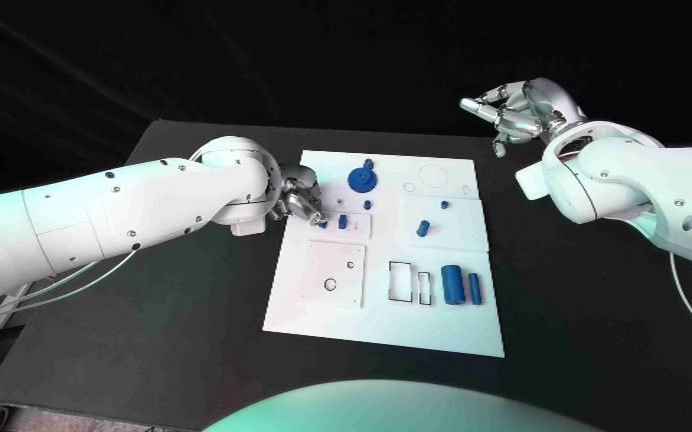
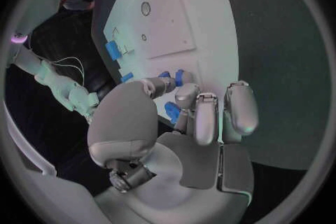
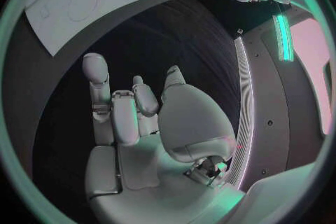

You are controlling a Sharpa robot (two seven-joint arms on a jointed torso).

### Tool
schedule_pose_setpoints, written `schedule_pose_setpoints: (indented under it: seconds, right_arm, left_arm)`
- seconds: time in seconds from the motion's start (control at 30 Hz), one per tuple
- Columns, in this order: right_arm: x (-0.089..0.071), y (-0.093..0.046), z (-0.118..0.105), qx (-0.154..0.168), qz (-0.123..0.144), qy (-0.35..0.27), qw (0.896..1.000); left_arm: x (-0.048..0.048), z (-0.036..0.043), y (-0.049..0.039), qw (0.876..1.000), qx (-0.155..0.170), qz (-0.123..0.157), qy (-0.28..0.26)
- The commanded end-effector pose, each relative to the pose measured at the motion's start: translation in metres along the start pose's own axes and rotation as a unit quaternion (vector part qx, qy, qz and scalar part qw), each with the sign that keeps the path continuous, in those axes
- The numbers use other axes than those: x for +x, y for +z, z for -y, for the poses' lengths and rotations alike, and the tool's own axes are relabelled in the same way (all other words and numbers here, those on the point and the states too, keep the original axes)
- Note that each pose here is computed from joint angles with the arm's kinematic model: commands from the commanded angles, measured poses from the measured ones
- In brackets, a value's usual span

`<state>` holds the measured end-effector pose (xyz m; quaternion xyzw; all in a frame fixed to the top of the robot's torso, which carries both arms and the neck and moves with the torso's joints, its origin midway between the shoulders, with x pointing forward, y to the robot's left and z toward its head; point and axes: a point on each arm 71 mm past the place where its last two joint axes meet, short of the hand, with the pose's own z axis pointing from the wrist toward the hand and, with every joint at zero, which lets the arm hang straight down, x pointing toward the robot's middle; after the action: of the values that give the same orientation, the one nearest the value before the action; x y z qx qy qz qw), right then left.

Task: Assemble the parts on the task board

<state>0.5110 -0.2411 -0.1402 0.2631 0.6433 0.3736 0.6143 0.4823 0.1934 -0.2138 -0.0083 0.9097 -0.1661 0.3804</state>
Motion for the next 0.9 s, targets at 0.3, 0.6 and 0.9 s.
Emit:
schedule_pose_setpoints:
  seconds: [0.3, 0.6, 0.9]
  right_arm:
    - [0.000, 0.000, 0.001, -0.002, -0.004, -0.004, 1.000]
    - [-0.001, 0.000, 0.002, 0.000, -0.003, -0.004, 1.000]
    - [-0.001, -0.001, 0.003, 0.001, -0.003, -0.005, 1.000]
  left_arm:
    - [-0.0026, -0.0014, -0.0072, 0.995, 0.034, 0.073, -0.052]
    - [0.0052, -0.0066, -0.0120, 0.992, 0.042, 0.100, -0.067]
    - [0.0192, -0.0108, -0.0067, 0.992, 0.045, 0.107, -0.051]
